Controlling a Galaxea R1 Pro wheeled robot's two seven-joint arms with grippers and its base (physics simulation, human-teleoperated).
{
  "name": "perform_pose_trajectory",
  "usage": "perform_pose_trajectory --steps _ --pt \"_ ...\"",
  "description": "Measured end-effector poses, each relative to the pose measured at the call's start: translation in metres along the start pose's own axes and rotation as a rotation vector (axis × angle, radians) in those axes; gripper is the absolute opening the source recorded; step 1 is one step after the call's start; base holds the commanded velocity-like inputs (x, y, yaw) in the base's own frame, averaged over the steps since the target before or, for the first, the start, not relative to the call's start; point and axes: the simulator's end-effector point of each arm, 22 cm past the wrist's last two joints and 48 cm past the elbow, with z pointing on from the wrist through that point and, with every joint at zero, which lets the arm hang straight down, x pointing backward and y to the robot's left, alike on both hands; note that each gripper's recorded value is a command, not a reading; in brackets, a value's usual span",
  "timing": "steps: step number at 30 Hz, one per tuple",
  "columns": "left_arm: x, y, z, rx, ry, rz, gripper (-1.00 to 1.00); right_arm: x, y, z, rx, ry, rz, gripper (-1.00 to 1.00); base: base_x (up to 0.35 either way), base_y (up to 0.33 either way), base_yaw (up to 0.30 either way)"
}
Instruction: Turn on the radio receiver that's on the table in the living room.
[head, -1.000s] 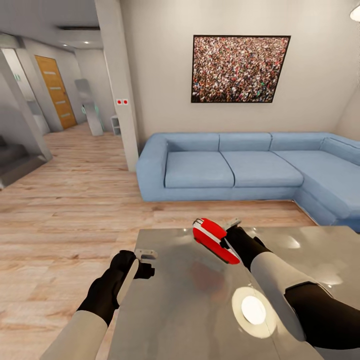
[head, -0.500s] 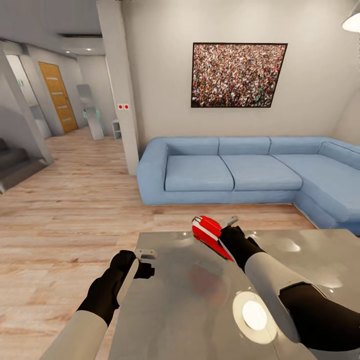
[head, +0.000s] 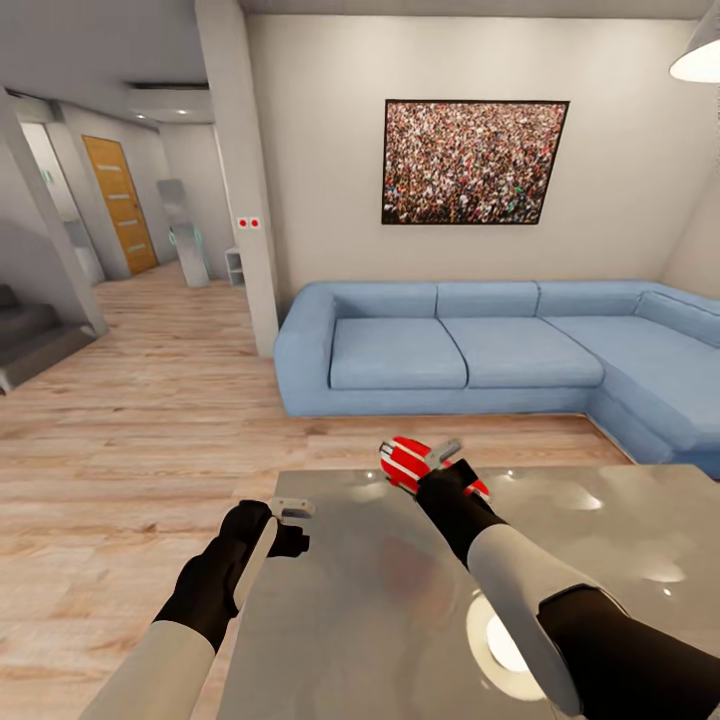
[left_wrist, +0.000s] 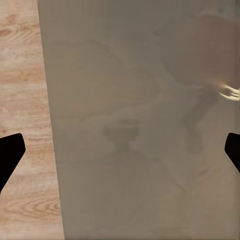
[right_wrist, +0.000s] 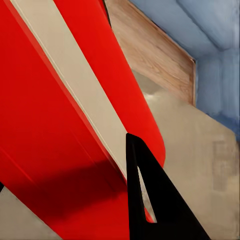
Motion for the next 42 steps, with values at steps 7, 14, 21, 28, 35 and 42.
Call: perform_pose_trajectory --steps 7,14,21,28,35,42 --pt "-0.004 0.0 -0.005 -0.001 -0.011 0.001 1.0 0.008 0.001 -0.005 0.065 -0.035 -0.023 -1.0 0.0 0.0 0.0" --pt "-0.007 0.0 -0.01 -0.002 -0.022 0.002 1.0 0.026 0.008 -0.007 0.083 -0.03 -0.028 -1.0 0.0 0.0 0.0" --pt "-0.011 -0.001 -0.015 -0.002 -0.033 0.003 1.0 0.039 0.009 -0.011 0.125 -0.043 -0.029 -1.0 0.0 0.0 0.0" --pt "-0.015 -0.002 -0.021 -0.002 -0.045 0.004 1.0 0.057 0.003 -0.017 0.213 -0.054 -0.026 -1.0 0.0 0.0 0.0" --pt "-0.018 -0.003 -0.026 -0.001 -0.057 0.005 1.0 0.065 0.0 -0.026 0.279 -0.085 -0.059 -1.0 0.0 0.0 0.0" --pt "-0.022 -0.003 -0.031 -0.002 -0.068 0.006 1.0 0.061 -0.007 -0.044 0.395 -0.167 -0.121 -1.0 0.0 0.0 0.0"
